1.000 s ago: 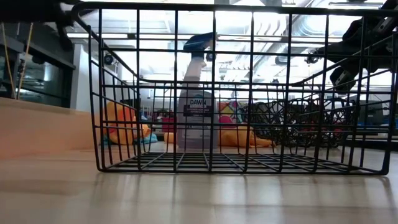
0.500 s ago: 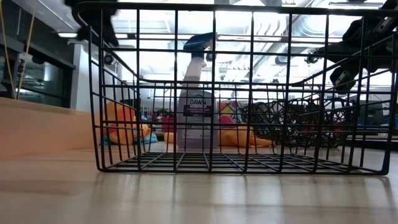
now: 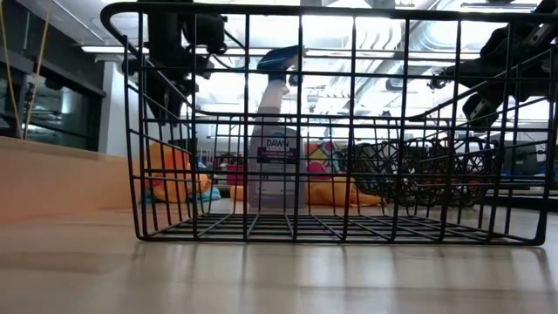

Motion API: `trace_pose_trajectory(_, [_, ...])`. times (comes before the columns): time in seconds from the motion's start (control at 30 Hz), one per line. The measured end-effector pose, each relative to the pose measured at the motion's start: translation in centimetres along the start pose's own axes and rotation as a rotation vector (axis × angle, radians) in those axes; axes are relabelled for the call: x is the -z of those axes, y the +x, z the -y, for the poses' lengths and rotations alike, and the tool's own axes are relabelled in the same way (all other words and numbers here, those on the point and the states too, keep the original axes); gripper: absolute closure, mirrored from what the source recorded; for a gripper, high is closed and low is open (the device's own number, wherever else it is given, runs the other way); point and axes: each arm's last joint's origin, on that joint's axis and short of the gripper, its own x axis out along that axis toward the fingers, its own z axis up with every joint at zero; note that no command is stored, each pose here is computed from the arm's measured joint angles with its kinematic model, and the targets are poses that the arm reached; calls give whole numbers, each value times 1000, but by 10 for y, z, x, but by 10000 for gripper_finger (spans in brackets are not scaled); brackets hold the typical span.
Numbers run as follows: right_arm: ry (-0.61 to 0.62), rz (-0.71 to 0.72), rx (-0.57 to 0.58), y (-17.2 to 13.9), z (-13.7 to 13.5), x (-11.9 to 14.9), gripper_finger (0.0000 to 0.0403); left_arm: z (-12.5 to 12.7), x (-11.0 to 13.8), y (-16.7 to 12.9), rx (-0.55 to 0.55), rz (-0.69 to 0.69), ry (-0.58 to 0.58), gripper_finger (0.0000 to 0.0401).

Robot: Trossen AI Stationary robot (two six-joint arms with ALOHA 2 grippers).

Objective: Sort microfiber towel by color & place in baskets
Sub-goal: Put the left yellow microfiber towel into the wire basket

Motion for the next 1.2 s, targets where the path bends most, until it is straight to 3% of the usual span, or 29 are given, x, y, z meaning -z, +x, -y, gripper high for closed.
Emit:
trace_pose_trajectory(0.27, [0, 0, 0, 0, 0, 0, 402, -3, 7, 30, -17, -83, 192, 208])
trace_pose_trajectory(0.5, [0, -1, 0, 0, 0, 0, 402, -7, 8, 58, -203, -113, 193, 218])
trace_pose_trajectory(0.6, [0, 0, 0, 0, 0, 0, 402, -5, 11, 59, -190, -129, 173, 262])
trace_pose_trajectory(0.73, [0, 0, 0, 0, 0, 0, 402, -1, 17, 59, -118, -157, 111, 374])
trace_pose_trajectory(0.83, [0, 0, 1, 0, 0, 0, 402, 3, 21, 58, -68, -185, 62, 390])
trace_pose_trajectory(0.9, [0, 0, 0, 0, 0, 0, 402, 1, 21, 46, -107, -203, 22, 397])
trace_pose_trajectory(1.0, [0, 0, 0, 0, 0, 0, 402, -10, 22, 6, -226, -98, -83, 399])
trace_pose_trajectory(1.2, [0, 0, 0, 0, 0, 0, 402, -19, 42, -115, -568, 226, -312, 400])
